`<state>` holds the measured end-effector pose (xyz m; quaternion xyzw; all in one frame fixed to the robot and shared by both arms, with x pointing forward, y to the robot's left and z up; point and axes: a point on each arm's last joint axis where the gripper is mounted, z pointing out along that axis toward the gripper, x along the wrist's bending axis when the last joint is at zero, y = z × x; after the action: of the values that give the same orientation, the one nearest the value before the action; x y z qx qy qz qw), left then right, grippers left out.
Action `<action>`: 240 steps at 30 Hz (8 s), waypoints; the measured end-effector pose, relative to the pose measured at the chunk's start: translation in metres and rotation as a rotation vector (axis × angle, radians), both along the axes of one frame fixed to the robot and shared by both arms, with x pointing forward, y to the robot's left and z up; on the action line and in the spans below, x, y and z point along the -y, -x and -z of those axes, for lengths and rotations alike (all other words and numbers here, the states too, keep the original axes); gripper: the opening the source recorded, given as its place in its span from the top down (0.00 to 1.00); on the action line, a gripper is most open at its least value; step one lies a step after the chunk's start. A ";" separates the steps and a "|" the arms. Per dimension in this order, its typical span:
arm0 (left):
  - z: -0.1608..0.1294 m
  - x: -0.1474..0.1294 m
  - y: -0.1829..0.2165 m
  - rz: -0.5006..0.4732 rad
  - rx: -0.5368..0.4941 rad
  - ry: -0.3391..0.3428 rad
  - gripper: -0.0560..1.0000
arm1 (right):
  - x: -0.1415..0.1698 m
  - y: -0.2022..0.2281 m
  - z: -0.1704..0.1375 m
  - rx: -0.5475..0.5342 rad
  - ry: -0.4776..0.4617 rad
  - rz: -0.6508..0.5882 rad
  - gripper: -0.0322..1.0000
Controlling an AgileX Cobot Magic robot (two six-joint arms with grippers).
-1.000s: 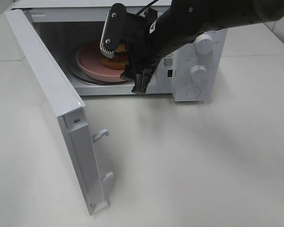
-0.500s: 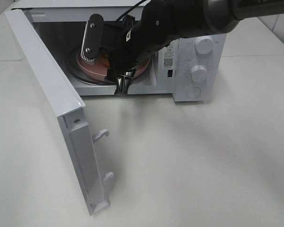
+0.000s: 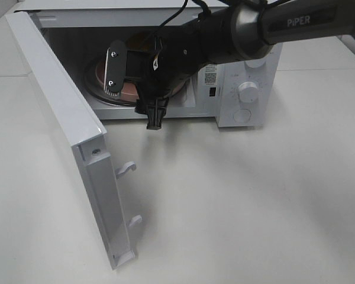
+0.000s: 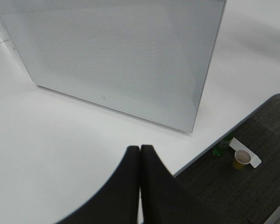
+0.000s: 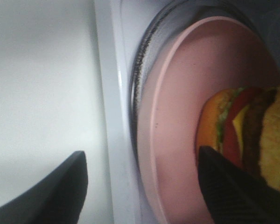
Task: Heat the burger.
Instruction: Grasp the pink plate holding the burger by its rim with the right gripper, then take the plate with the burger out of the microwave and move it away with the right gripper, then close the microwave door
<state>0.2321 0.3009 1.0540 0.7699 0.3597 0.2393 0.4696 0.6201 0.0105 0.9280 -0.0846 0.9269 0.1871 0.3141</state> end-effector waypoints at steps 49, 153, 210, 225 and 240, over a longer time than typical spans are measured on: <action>0.000 0.000 0.000 0.000 0.000 0.000 0.95 | 0.021 -0.024 0.044 -0.014 0.031 0.069 0.68; 0.000 0.000 0.000 0.000 0.000 0.000 0.95 | 0.197 0.213 -0.021 -0.167 0.506 -0.020 0.88; 0.000 0.000 0.000 0.000 0.000 0.000 0.95 | 0.263 0.170 0.008 -0.233 -0.052 0.720 0.34; 0.000 0.000 0.000 0.000 0.000 0.000 0.95 | 0.272 0.179 -0.041 -0.286 -0.529 1.318 0.33; 0.000 0.000 0.000 0.000 0.000 0.000 0.95 | 0.270 0.212 -0.068 -0.521 -0.421 1.352 0.33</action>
<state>0.2321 0.3009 1.0540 0.7699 0.3597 0.2393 0.4696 0.4081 -0.2592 0.9964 0.6113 0.7659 0.1407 0.1407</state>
